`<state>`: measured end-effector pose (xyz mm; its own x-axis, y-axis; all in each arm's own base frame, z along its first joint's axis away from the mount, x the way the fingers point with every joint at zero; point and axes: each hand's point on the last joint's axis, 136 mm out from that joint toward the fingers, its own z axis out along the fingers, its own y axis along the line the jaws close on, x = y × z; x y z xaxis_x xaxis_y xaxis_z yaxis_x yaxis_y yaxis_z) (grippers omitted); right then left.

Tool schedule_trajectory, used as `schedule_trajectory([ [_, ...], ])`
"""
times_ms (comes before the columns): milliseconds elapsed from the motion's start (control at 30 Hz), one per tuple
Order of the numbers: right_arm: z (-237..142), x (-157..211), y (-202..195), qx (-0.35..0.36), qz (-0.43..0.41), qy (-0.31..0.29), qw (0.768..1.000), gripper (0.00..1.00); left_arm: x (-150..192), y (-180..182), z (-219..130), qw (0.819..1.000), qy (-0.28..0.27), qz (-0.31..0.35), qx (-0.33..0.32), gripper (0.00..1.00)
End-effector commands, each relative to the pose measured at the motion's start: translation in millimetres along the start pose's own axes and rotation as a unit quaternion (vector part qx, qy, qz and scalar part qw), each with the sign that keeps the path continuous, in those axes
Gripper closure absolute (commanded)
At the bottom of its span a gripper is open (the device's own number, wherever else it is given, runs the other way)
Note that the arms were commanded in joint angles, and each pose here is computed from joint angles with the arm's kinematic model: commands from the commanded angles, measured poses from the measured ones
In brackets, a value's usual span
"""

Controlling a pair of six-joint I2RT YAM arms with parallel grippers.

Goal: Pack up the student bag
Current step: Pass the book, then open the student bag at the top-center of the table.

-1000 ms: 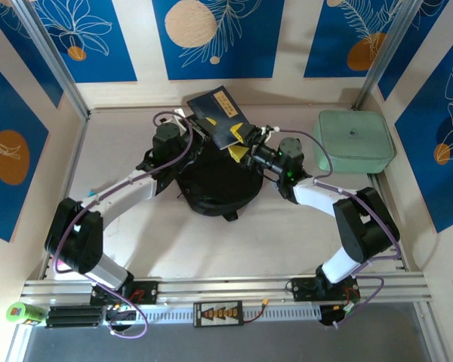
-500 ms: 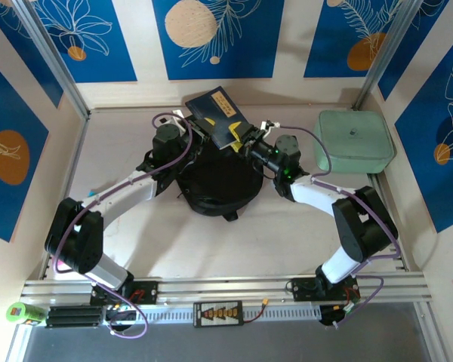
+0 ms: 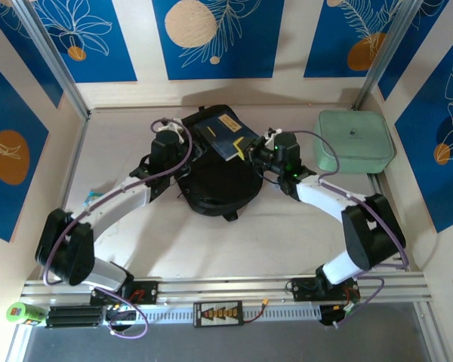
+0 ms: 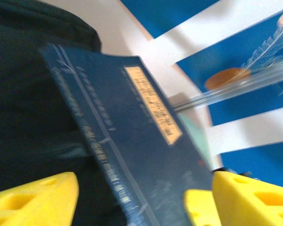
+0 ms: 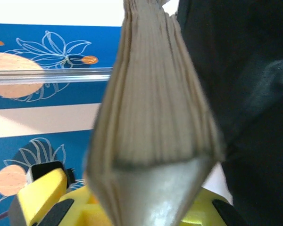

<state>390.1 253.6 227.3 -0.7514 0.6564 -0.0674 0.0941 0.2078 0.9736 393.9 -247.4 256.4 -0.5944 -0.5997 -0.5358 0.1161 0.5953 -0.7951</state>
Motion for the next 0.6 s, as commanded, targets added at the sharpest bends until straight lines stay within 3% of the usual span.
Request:
schedule_trajectory([
  [0,-25,-5,1,0.029,-0.065,-0.011,0.997,0.95,4,14,-23,0.989,0.007,0.137,-0.049,0.2],
  [133,-48,-14,-8,0.056,-0.087,-0.026,0.994,0.95,21,15,-32,0.967,0.061,0.244,-0.044,0.15],
  [233,-66,-23,-12,0.069,-0.1,-0.041,0.992,0.94,48,9,-38,0.928,0.137,0.347,-0.013,0.13],
  [400,-97,-35,-19,0.094,-0.122,-0.063,0.986,0.96,93,18,-50,0.836,0.257,0.484,-0.011,0.07],
  [567,-126,-47,-31,0.117,-0.116,-0.091,0.982,0.96,129,30,-56,0.751,0.353,0.559,-0.003,0.06],
])
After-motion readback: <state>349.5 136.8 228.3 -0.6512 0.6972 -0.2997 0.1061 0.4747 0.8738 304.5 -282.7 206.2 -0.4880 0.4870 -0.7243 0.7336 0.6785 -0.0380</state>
